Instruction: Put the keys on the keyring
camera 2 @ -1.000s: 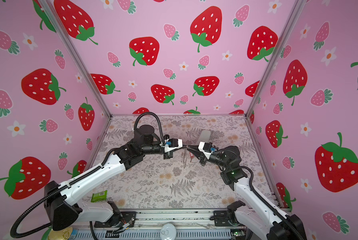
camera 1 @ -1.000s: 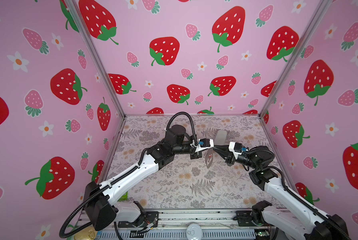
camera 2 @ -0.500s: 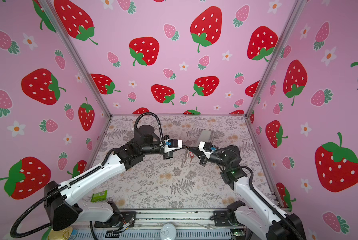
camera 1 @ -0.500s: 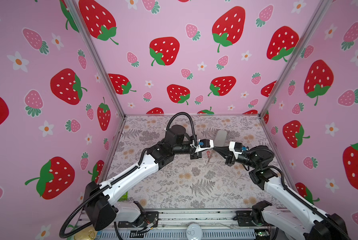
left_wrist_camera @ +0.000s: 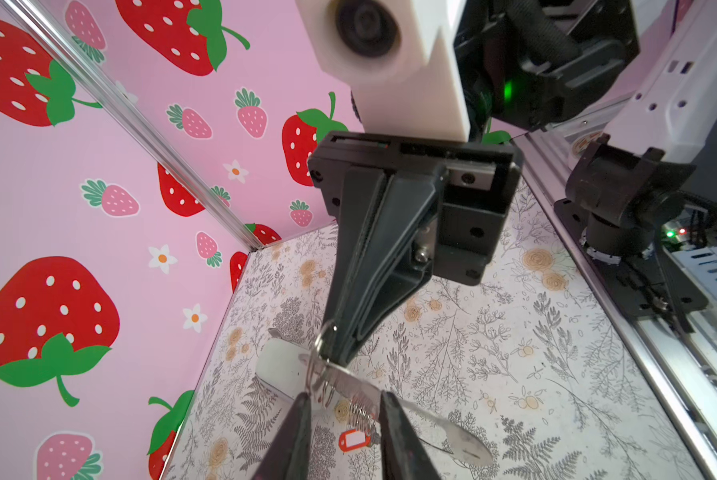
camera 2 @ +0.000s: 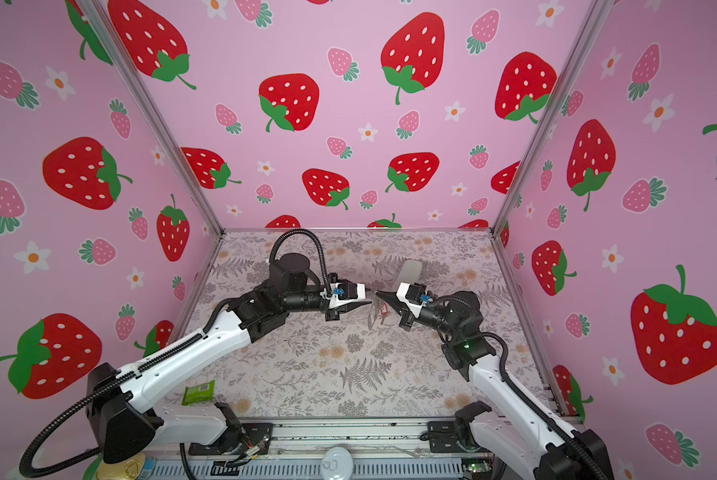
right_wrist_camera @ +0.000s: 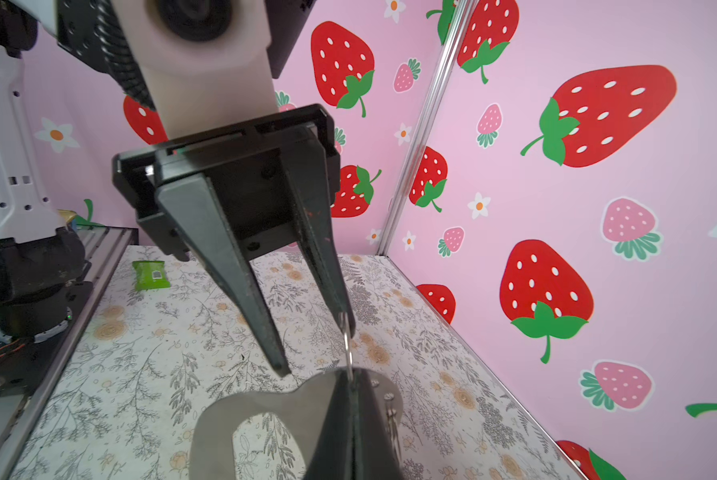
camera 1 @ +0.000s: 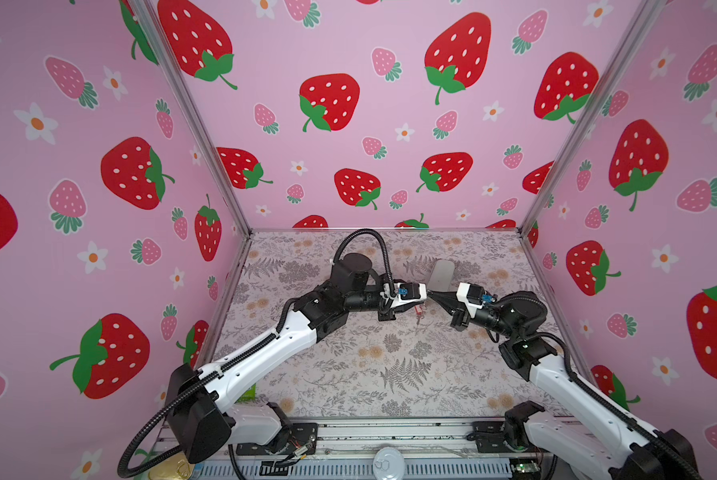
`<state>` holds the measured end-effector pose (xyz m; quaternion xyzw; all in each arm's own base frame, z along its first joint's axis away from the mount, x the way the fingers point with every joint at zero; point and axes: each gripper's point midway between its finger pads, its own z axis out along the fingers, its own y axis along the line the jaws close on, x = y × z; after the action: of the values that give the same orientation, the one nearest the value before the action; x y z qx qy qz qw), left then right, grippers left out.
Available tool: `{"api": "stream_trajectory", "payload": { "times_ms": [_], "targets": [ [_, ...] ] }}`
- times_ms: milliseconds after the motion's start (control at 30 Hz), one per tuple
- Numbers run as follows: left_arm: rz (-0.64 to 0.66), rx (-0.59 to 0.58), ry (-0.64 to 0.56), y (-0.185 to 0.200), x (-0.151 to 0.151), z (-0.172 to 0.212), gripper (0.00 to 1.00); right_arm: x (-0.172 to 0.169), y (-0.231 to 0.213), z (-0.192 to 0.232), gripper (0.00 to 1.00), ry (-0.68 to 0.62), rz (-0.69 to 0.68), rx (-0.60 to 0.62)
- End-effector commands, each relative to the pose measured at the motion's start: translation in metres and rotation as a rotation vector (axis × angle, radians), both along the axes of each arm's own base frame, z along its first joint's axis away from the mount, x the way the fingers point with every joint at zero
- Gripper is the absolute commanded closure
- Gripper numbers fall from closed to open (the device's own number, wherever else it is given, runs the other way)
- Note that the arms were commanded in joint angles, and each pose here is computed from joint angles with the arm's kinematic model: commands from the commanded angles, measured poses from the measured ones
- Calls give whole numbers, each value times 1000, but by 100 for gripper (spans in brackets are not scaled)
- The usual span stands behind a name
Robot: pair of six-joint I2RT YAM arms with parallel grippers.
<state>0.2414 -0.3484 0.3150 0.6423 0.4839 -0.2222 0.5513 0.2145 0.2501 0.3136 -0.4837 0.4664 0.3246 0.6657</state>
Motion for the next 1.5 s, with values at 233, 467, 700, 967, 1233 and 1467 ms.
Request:
{"api": "stream_trajectory", "payload": {
  "times_ms": [233, 467, 700, 967, 1233, 1467],
  "targets": [
    [77, 1, -37, 11, 11, 1, 61, 11, -11, -2, 99, -229, -179, -56],
    [62, 8, -33, 5, 14, -1, 62, 11, -12, -8, 100, -354, -236, -91],
    [54, 29, -56, 3, 17, -2, 63, 4, -9, -15, 100, -484, -240, -124],
    [43, 86, -52, 4, 17, -15, 65, -1, -9, -17, 100, -575, -243, -133],
    [59, 89, -94, 3, 23, -13, 66, -3, -8, -19, 100, -628, -244, -144],
    [70, 113, -170, -1, 25, -8, 69, -4, -7, -20, 100, -639, -242, -150]
  ]
}}
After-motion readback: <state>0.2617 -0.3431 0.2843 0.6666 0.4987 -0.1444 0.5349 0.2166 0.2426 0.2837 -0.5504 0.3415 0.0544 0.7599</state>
